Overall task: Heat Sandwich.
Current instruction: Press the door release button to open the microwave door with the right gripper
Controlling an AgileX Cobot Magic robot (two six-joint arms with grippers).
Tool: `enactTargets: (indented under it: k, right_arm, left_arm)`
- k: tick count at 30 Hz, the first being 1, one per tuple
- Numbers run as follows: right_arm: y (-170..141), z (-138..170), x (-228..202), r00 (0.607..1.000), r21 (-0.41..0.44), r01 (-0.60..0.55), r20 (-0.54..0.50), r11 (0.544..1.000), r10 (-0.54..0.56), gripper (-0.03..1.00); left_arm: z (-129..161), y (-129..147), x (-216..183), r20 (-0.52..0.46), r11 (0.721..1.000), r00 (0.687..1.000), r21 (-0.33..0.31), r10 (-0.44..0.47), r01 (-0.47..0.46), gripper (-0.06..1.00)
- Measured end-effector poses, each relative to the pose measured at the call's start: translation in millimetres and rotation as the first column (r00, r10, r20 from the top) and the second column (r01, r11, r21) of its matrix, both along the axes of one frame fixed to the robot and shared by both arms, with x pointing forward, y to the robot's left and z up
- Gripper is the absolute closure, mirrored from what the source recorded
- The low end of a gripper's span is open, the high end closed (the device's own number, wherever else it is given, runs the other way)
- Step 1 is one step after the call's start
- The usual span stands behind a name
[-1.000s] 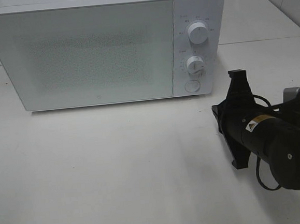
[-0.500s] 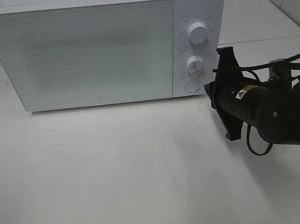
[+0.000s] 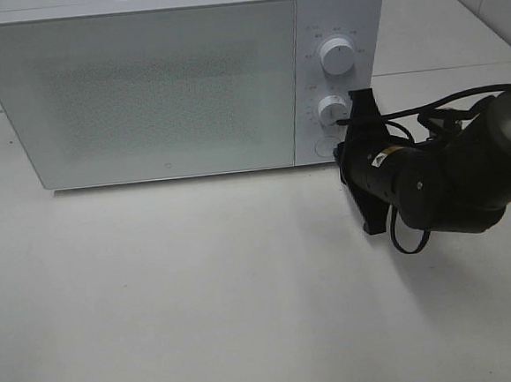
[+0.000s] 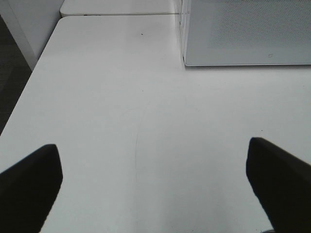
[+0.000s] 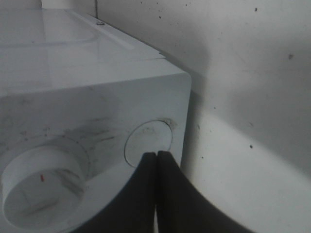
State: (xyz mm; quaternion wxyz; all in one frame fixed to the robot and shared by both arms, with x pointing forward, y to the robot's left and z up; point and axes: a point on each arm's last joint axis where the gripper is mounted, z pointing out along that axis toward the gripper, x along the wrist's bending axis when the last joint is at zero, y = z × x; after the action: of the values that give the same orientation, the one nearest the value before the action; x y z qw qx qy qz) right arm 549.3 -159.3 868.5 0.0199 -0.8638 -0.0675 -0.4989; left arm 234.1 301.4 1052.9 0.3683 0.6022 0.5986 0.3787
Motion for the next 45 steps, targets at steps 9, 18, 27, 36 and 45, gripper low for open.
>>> enactTargets:
  k: [9, 18, 27, 36, 45]
  right_arm:
    - [4.4, -8.1, 17.4, 1.000, 0.002, -0.003, -0.007, 1.000, 0.003, 0.96]
    - [6.7, -13.5, 31.0, 1.000, 0.006, 0.003, -0.010, 1.000, -0.003, 0.96]
    - [6.9, -19.5, 33.9, 1.000, 0.002, 0.006, -0.016, 1.000, -0.006, 0.96]
    - [7.3, -9.0, 34.6, 1.000, 0.015, 0.006, 0.008, 1.000, -0.006, 0.96]
    - [7.5, -7.3, 34.5, 1.000, 0.018, 0.005, 0.006, 1.000, -0.005, 0.96]
  left_arm:
    - [0.0, 0.0, 0.0, 0.000, 1.000, 1.000, 0.000, 0.000, 0.000, -0.03]
    - [0.0, 0.0, 0.0, 0.000, 1.000, 1.000, 0.000, 0.000, 0.000, -0.03]
    - [0.0, 0.0, 0.0, 0.000, 1.000, 1.000, 0.000, 0.000, 0.000, -0.03]
    - [0.0, 0.0, 0.0, 0.000, 1.000, 1.000, 0.000, 0.000, 0.000, -0.03]
    - [0.0, 0.0, 0.0, 0.000, 1.000, 1.000, 0.000, 0.000, 0.000, -0.03]
